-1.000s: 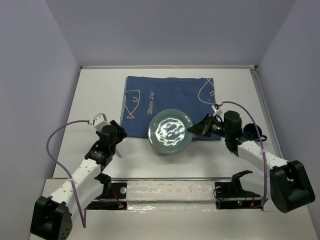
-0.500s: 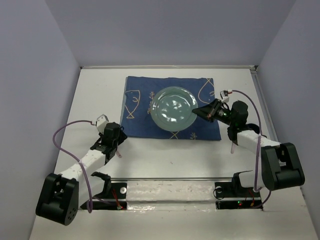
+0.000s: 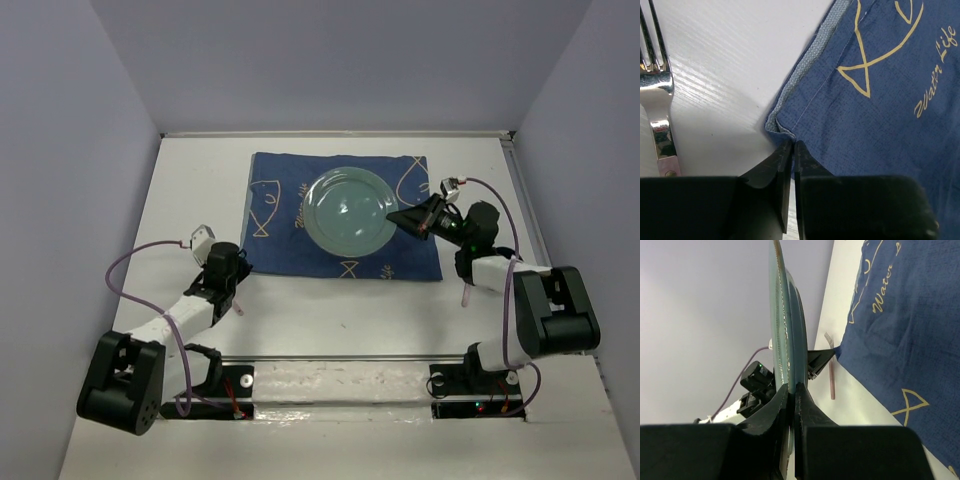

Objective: Set the dinner table for one person

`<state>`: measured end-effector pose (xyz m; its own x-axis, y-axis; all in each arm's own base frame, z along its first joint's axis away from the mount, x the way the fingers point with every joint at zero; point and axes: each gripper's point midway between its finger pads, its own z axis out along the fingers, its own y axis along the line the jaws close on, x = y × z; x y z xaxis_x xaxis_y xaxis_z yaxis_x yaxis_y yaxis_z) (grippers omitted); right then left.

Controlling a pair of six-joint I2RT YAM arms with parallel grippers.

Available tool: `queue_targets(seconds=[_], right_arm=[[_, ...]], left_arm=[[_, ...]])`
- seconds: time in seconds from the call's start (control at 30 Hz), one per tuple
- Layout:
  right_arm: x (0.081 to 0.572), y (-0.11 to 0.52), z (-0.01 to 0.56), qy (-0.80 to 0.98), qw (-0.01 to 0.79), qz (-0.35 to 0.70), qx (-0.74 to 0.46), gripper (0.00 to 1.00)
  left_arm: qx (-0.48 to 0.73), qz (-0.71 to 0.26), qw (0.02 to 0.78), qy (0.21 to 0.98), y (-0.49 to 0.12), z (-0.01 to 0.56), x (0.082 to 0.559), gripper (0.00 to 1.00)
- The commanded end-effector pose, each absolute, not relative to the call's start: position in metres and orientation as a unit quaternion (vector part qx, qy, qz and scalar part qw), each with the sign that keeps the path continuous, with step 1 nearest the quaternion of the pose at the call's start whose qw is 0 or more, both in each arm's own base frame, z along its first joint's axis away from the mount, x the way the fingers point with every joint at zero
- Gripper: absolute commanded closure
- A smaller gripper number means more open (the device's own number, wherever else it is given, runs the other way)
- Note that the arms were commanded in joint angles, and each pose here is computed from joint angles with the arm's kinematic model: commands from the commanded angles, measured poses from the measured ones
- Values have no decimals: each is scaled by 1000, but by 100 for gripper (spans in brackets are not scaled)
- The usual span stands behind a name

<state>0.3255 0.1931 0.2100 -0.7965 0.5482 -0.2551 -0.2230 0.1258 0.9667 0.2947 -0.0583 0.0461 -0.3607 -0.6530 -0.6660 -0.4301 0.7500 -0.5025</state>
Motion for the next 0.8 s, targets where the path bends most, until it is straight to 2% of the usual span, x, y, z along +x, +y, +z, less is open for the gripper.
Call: queue_targets(seconds=[0.0,0.03,0.1,0.4,0.77], right_arm=[[322,193,272,644,375,666,31,100],[322,193,272,644,375,666,30,100],[326,194,273,645,377,664,31,100],[345,194,254,658,366,657,49,100],[380,194,220,690,356,625,78,100]], left_arm=[[-346,-124,471,802,-54,49,299,88],[-346,-127,471,801,-55,48,298,95],[-347,-132,463,805,-57,44,294,100],[-350,-165,452,804,-64,40,274,100],[-340,-193,466,794,-73,65,265,100]])
